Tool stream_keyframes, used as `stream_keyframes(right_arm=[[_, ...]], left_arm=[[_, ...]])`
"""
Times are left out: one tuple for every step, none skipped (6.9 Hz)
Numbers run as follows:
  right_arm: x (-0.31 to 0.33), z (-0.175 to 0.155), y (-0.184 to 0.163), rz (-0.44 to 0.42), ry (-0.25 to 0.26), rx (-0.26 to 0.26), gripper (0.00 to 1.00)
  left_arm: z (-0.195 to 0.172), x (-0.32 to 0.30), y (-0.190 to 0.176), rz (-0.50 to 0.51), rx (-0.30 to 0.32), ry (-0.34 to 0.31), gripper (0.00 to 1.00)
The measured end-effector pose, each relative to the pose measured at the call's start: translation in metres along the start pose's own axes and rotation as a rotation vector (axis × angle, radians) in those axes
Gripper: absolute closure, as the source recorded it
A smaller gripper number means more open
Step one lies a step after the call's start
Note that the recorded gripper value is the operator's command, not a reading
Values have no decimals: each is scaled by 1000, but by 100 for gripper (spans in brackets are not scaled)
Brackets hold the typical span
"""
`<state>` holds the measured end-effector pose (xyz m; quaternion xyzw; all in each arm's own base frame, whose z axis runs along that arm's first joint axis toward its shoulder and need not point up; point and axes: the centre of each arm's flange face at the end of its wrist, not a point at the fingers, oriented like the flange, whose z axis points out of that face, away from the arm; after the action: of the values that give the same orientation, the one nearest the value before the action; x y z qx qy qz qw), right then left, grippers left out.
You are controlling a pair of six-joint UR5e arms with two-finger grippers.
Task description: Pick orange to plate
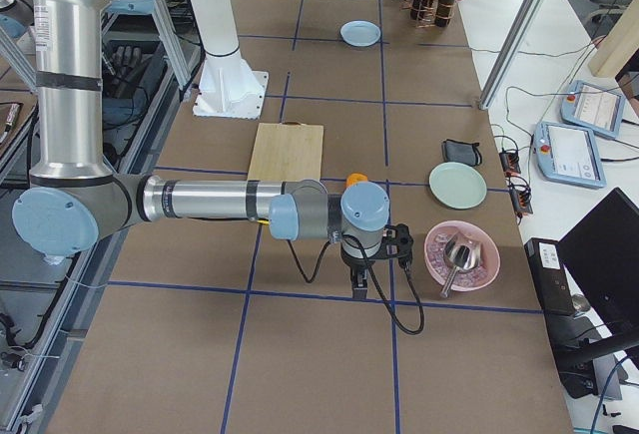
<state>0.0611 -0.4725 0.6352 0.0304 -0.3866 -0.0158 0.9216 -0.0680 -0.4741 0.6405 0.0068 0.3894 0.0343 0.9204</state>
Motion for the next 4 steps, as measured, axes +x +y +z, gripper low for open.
stream_keyframes(right_arm=[[0, 0, 0, 2, 0, 1, 0], [-1, -1, -1, 5, -1, 4, 0], [-5, -5, -3, -1, -2, 14, 0], [-12, -11, -7, -11, -3, 27, 0]], left_arm=[[-2, 1, -3, 3, 4, -1, 0], [-8, 6, -9, 15, 17, 0, 0], [-23, 20, -26, 53, 55, -2, 0], [-37, 35, -44, 101, 100, -5, 0]])
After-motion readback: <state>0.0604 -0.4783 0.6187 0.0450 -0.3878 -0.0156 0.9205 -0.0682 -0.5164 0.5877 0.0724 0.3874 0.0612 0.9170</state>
